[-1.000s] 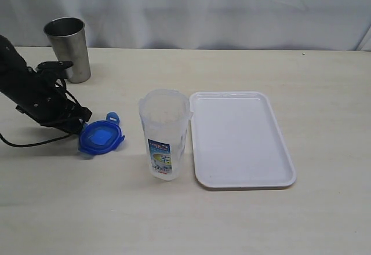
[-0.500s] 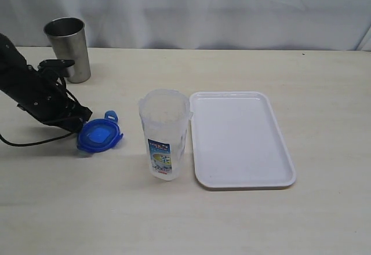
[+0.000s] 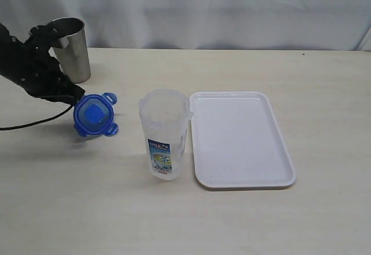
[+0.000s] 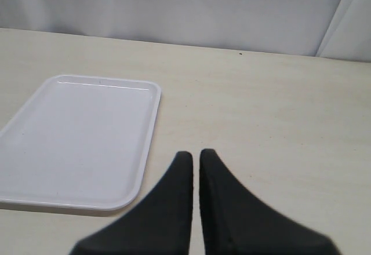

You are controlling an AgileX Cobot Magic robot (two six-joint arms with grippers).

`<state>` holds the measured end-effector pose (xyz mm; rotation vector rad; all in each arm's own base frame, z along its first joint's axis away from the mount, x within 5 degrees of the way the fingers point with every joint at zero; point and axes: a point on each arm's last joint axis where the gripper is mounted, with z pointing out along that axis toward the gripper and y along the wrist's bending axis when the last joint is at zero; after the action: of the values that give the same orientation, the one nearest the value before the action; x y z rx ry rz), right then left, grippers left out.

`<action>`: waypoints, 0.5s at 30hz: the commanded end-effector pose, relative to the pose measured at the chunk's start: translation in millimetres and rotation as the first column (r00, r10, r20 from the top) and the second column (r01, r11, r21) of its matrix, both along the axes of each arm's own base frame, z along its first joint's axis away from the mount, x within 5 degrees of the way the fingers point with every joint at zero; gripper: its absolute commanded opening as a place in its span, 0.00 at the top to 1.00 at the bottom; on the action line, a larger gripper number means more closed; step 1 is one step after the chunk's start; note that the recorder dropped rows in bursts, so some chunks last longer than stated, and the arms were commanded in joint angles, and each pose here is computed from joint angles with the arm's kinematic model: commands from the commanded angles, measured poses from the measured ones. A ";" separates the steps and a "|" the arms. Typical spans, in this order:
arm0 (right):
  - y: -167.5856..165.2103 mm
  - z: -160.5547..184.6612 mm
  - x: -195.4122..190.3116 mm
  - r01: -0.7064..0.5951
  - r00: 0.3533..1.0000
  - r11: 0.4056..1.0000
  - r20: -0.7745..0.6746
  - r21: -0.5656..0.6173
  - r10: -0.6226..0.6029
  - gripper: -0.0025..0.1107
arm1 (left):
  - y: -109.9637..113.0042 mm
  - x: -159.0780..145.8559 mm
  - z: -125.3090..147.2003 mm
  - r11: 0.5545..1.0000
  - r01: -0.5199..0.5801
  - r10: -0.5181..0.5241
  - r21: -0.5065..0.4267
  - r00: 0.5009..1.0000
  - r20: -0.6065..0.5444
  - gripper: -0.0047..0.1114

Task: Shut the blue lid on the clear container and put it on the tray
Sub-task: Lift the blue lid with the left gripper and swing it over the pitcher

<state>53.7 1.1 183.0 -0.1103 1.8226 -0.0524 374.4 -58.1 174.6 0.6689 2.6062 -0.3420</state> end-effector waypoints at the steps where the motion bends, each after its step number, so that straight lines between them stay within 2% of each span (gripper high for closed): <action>1: -0.1 -0.6 -0.2 0.003 1.000 1.000 0.001 0.003 -0.003 0.94 | -16.6 -3.4 27.0 0.996 0.089 -0.092 0.028 0.987 0.135 0.96; 5: -0.1 -0.6 -0.2 0.003 1.000 1.000 0.001 0.003 -0.003 0.94 | -35.6 -7.5 49.9 0.981 0.174 -0.192 0.091 0.943 0.271 0.96; 8: -0.1 -0.6 -0.2 0.003 1.000 1.000 0.001 0.003 -0.003 0.94 | -47.5 -10.6 67.2 0.970 0.194 -0.235 0.145 0.899 0.369 0.96; 15: -0.1 -0.6 -0.2 0.003 1.000 1.000 0.001 0.003 -0.003 0.94 | -78.0 -21.7 97.1 0.916 0.263 -0.391 0.302 0.752 0.531 0.96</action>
<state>53.7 1.1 183.0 -0.1103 1.8226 -0.0524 356.9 -125.6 259.8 1.0576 2.0424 -0.0210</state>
